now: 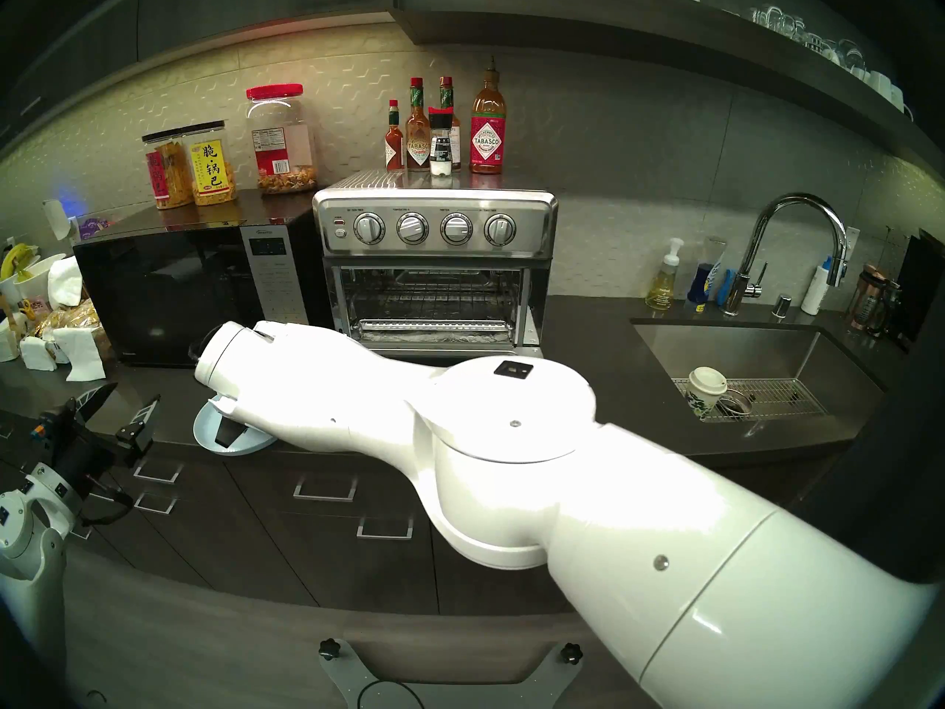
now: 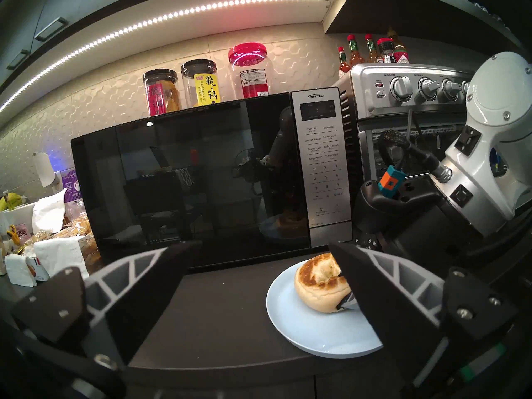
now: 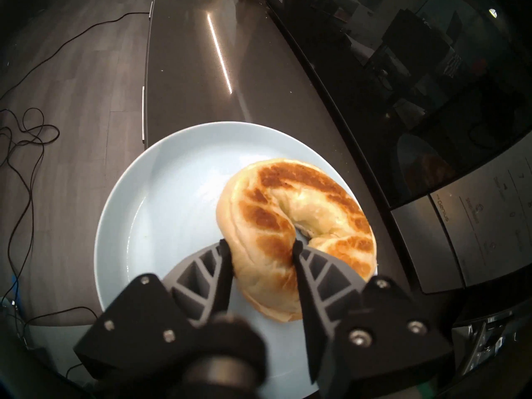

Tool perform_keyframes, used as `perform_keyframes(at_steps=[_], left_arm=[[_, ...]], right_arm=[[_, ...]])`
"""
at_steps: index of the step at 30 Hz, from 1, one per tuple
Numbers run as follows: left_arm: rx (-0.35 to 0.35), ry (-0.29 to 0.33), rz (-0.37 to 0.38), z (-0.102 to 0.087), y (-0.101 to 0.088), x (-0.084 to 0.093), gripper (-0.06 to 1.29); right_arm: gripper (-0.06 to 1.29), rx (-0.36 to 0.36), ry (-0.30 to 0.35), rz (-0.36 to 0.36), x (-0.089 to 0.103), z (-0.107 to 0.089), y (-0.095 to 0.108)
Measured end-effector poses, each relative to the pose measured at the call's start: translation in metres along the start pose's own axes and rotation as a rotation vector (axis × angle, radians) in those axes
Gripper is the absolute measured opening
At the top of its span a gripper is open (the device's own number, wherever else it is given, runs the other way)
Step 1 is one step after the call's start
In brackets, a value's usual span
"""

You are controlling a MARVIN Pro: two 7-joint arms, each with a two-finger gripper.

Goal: Open the oven and place the bagel inside on the rack

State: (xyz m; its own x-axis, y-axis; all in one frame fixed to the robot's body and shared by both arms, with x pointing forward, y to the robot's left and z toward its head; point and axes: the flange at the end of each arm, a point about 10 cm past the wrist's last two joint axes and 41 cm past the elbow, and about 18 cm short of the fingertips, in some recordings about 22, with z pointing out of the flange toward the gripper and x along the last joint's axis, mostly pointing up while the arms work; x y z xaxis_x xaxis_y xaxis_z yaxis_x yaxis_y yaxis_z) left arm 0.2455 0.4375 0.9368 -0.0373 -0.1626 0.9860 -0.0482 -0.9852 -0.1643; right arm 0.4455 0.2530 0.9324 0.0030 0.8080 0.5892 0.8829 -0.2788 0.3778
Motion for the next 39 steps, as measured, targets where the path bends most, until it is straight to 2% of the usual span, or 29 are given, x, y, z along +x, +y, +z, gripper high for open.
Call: perform_keyframes(at_steps=[11,25,39], left_arm=[[0.0,0.0,0.0,0.0,0.0,0.0,1.27],[0.0,0.0,0.0,0.0,0.0,0.0,1.27],[0.0,0.0,0.0,0.0,0.0,0.0,1.27]], right_arm=[[0.43,0.0,0.006,0.0,0.006,-0.005,0.005],[0.43,-0.042,0.013,-0.026,0.012,-0.01,0.015],[0.39,-0.059,-0.01,-0.052,0.025,-0.024,0.021]])
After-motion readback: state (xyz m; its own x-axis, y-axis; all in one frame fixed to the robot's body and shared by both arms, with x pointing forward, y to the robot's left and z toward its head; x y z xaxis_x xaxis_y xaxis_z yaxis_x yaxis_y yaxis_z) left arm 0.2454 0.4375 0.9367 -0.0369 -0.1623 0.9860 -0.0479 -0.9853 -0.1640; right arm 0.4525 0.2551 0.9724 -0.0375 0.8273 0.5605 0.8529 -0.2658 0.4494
